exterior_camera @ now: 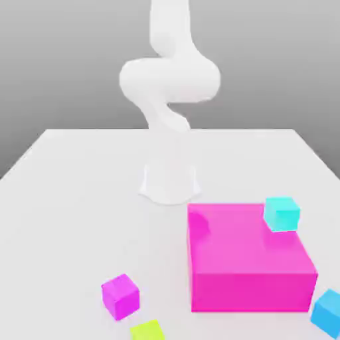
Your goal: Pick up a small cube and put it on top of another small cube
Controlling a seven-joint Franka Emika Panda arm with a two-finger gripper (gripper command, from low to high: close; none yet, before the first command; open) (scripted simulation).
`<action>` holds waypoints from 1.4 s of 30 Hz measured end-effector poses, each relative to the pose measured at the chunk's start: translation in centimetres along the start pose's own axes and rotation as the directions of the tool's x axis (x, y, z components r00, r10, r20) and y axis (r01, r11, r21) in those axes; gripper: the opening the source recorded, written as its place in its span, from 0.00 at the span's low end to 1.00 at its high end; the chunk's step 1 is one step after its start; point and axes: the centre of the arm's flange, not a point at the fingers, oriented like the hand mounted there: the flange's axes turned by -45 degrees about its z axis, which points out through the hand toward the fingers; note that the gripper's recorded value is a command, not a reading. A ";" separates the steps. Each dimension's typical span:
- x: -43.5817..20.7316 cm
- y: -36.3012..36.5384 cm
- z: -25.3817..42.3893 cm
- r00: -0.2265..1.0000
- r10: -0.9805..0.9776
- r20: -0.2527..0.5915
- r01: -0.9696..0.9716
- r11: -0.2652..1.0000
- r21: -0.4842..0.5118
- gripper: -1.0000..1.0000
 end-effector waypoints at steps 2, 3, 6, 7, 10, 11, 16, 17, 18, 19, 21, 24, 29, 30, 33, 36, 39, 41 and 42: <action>-0.6 0.6 4.7 0.996 0.066 0.062 -0.064 0.997 -0.035 0.50; -1.1 1.0 6.9 0.991 0.098 0.090 -0.093 0.994 -0.053 0.50; -3.0 2.3 13.1 0.966 0.196 0.168 -0.179 0.978 -0.111 0.50; -3.8 2.8 15.1 0.954 0.229 0.192 -0.206 0.970 -0.130 0.50; -6.8 4.4 20.8 0.909 0.328 0.258 -0.284 0.939 -0.193 0.50; -7.9 4.9 22.5 0.891 0.360 0.278 -0.308 0.927 -0.215 0.50; -14.7 7.4 30.2 0.774 0.520 0.361 -0.417 0.848 -0.326 0.50; -16.2 8.0 31.5 0.746 0.552 0.373 -0.438 0.828 -0.350 0.50; -17.8 8.5 32.7 0.715 0.585 0.384 -0.458 0.806 -0.375 0.50; -19.5 9.0 33.9 0.683 0.615 0.394 -0.476 0.784 -0.399 0.50; -22.8 9.6 35.9 0.618 0.669 0.413 -0.505 0.740 -0.443 0.50; -27.2 9.9 38.5 0.541 0.723 0.430 -0.531 0.690 -0.491 0.50; -31.2 10.1 42.7 0.527 0.731 0.433 -0.535 0.681 -0.500 0.00; -31.2 10.1 42.7 0.527 0.731 0.433 -0.535 0.681 -0.500 0.00; -31.2 10.1 42.7 0.528 0.731 0.432 -0.535 0.681 -0.499 0.00; -31.4 10.1 42.8 0.528 0.732 0.431 -0.535 0.681 -0.500 0.00; -29.5 10.0 40.9 0.527 0.732 0.431 -0.537 0.680 -0.500 0.00; -28.2 9.9 39.2 0.528 0.732 0.431 -0.536 0.680 -0.500 0.00; -27.4 9.7 38.7 0.531 0.728 0.434 -0.532 0.685 -0.498 0.00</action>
